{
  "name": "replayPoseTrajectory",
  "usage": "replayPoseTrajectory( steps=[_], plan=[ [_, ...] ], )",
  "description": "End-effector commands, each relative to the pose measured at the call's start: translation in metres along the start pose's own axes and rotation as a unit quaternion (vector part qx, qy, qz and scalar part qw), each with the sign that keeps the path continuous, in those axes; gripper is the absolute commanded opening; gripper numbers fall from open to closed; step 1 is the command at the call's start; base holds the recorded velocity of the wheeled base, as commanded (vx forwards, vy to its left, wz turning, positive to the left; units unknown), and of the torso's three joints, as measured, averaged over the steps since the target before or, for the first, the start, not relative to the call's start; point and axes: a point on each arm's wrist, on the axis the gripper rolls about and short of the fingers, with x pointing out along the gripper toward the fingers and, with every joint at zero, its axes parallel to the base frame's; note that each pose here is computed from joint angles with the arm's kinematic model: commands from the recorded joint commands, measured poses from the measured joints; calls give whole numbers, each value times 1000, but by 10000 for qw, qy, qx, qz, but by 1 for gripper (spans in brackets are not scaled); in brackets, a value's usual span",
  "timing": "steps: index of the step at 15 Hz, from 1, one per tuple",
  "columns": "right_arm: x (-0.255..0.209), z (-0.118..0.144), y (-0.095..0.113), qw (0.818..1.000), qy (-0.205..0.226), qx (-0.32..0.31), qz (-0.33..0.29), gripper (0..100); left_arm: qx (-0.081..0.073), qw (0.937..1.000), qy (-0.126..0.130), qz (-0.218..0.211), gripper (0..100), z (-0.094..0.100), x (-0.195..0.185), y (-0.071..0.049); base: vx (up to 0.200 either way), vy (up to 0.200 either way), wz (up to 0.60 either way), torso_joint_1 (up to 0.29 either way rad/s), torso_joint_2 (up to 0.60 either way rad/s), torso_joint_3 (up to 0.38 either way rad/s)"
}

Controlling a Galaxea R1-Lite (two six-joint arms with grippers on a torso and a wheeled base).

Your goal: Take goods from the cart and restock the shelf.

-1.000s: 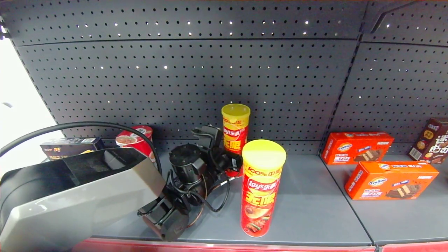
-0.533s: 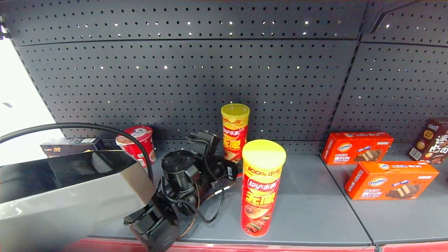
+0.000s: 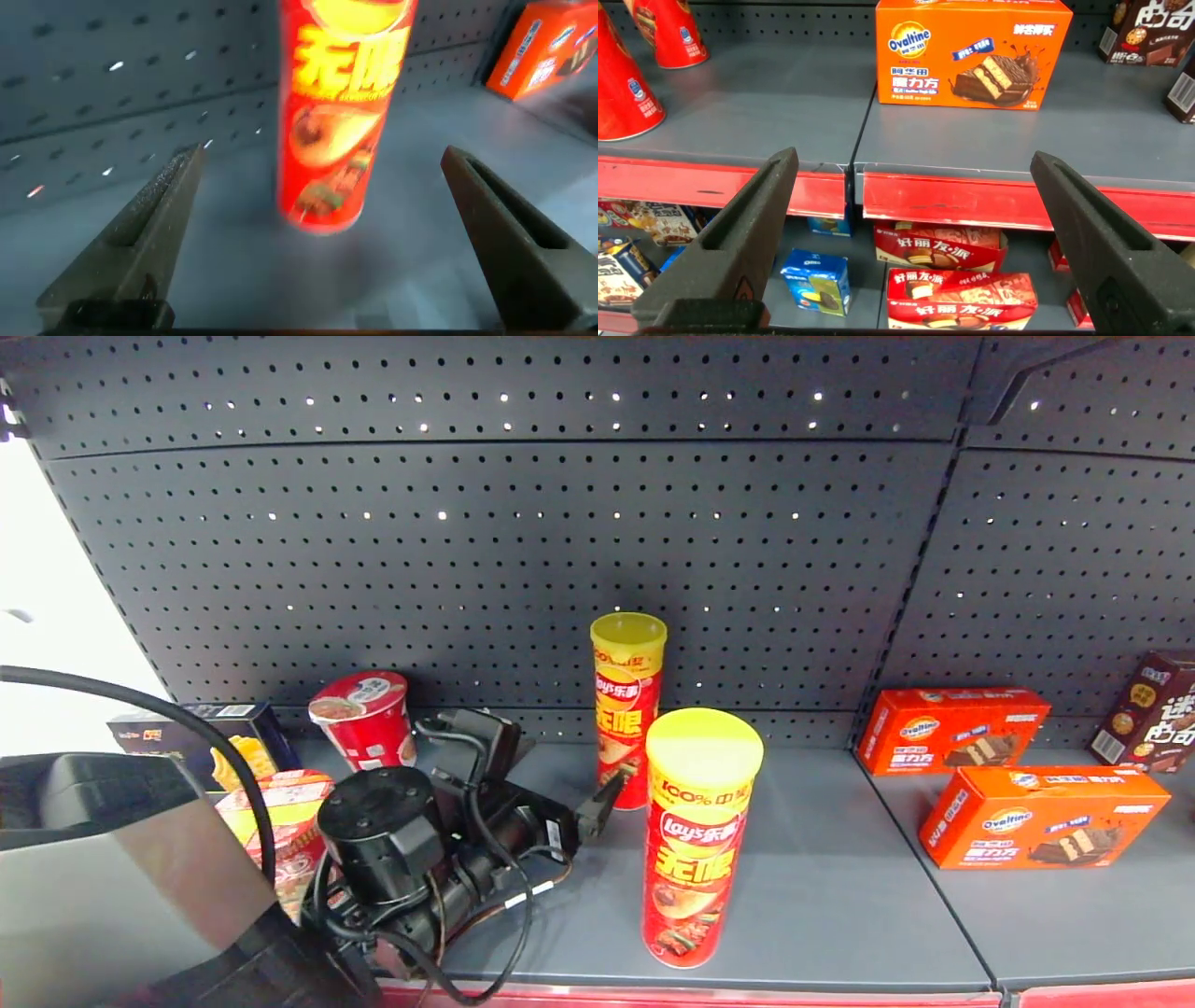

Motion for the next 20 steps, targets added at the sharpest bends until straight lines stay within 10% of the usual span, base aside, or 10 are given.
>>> replayPoseTrajectory(
  steps=[1, 20],
  plan=[
    [0, 0, 0, 10000, -6, -1, 1, 100, -13, 9999, -89, 109, 100, 12, -17, 3, 0, 0, 0, 0, 0, 0],
    [0, 0, 0, 10000, 2, 0, 1, 100, 73, 9889, 139, 1479, 100, -38, 47, 18, 0, 0, 0, 0, 0, 0]
  ],
)
